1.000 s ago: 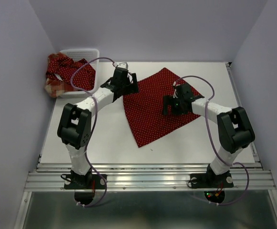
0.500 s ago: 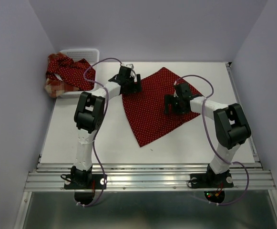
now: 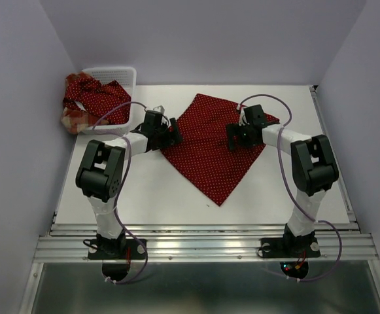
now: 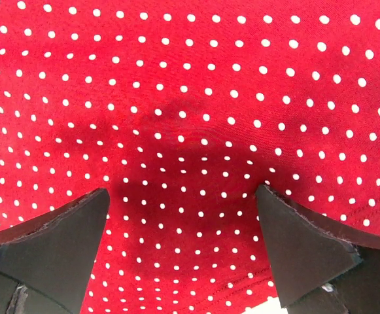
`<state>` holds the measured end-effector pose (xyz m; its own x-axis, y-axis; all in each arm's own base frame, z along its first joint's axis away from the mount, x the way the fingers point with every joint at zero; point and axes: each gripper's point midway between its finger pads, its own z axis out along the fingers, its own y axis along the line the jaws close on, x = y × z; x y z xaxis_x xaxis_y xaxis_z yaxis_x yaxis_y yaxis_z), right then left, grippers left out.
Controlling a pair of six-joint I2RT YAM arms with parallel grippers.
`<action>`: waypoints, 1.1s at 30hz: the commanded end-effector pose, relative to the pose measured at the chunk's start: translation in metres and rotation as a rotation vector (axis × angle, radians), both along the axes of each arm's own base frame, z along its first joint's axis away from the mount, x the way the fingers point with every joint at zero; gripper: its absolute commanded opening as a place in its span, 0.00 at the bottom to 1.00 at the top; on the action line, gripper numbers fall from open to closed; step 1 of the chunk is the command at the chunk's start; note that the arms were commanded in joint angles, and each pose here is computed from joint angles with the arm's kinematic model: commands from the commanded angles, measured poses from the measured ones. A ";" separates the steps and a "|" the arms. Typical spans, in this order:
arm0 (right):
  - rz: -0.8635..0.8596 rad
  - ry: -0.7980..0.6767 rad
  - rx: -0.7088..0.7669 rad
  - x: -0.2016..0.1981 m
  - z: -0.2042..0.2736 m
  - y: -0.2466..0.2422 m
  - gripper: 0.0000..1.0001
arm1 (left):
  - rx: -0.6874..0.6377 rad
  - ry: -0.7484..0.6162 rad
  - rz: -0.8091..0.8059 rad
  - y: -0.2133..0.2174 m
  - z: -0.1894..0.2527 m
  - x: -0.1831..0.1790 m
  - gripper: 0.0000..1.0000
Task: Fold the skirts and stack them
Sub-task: Flatten the skirt out, then fold the skirt
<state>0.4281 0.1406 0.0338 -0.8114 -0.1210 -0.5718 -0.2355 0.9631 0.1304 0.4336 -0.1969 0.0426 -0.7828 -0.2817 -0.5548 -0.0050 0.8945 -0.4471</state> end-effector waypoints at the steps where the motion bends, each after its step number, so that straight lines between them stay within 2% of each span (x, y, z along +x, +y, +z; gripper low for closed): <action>1: 0.083 -0.035 0.026 0.008 0.022 0.008 1.00 | 0.020 0.069 0.081 0.015 -0.006 -0.043 0.99; 4: 0.118 -0.060 0.067 0.001 0.040 0.018 1.00 | 0.031 0.006 0.092 0.019 0.015 -0.034 0.99; 8: 0.143 -0.157 0.039 -0.016 0.082 0.036 1.00 | 0.021 -0.090 0.106 0.017 0.062 -0.015 0.99; 11: 0.167 -0.185 0.071 -0.041 0.100 0.053 1.00 | 0.058 -0.111 0.191 0.034 0.079 -0.017 0.99; 14: 0.237 -0.194 0.073 -0.078 0.102 0.083 1.00 | 0.166 -0.080 0.314 0.066 0.070 -0.029 0.99; 16: 0.272 -0.174 0.066 -0.099 0.095 0.095 1.00 | 0.209 -0.054 0.339 0.077 0.061 -0.037 0.99; 21: 0.391 -0.133 0.022 -0.156 0.079 0.127 1.00 | 0.250 -0.032 0.379 0.093 0.046 -0.038 0.99; 24: 0.429 -0.113 -0.040 -0.174 0.068 0.132 1.00 | 0.252 -0.036 0.365 0.090 0.042 -0.026 0.99; 30: 0.448 -0.072 -0.116 -0.184 0.050 0.131 1.00 | 0.251 -0.007 0.388 0.094 0.021 -0.012 0.98; 33: 0.448 -0.069 -0.119 -0.186 0.048 0.130 1.00 | 0.253 0.025 0.367 0.093 0.007 -0.011 0.93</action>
